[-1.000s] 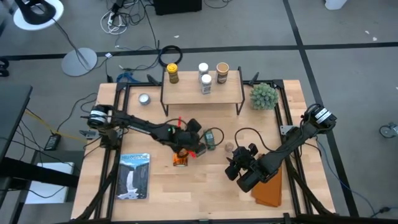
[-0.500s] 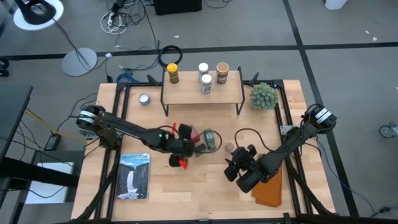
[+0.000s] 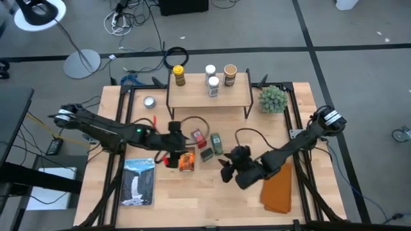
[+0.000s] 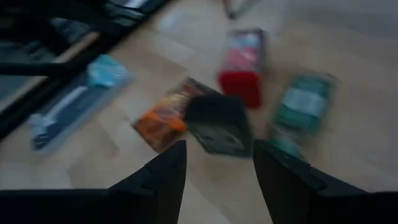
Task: Shelf spices
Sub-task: Put the red can seasoning on the shelf
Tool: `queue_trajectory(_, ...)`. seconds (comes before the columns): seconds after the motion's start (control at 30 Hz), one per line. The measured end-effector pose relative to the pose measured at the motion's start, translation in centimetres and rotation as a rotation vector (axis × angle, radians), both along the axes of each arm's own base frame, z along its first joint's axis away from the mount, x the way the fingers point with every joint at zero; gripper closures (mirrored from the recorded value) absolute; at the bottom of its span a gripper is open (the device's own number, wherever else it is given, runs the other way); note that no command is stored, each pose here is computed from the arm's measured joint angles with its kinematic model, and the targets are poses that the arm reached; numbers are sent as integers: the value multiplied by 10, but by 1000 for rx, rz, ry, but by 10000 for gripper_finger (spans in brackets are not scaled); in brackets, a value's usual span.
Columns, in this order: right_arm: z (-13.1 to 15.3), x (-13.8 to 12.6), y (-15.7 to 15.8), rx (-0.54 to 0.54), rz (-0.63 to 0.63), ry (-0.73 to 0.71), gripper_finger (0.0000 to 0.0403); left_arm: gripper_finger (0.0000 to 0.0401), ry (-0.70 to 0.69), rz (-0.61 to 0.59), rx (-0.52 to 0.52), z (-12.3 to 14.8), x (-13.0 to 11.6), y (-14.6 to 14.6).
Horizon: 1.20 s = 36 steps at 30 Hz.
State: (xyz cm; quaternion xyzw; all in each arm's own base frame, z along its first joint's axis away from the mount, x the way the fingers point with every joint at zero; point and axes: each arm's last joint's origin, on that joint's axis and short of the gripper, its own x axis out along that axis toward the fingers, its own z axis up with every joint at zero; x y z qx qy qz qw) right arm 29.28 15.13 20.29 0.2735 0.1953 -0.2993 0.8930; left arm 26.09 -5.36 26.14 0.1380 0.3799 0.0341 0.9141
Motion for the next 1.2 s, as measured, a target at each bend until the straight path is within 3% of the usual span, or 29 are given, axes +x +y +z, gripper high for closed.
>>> queue_trajectory(0.2, 23, 33, -19, -115, 202, -88, 216, 149, -197, 55, -69, -20, -36, 10)
queue_trajectory(0.33, 40, 51, -42, -142, 219, -101, 216, 149, -285, 104, -123, -28, -52, 14)
queue_trajectory(0.5, 55, 70, -73, -134, 224, -12, 216, 149, -284, 123, -85, -43, -68, 19)
queue_trajectory(0.57, 57, 83, -81, -131, 239, 1, 216, 149, -343, 136, -94, -48, -72, 21)
queue_trajectory(0.9, 41, 141, -105, -213, 375, 200, 216, 149, -566, 88, -206, -83, -102, 32)
queue_trajectory(1.03, 34, 147, -113, -226, 374, 246, 216, 149, -566, 61, -247, -90, -108, 34)
queue_trajectory(1.2, 33, 149, -123, -227, 352, 242, 216, 149, -605, 40, -216, -87, -107, 36)
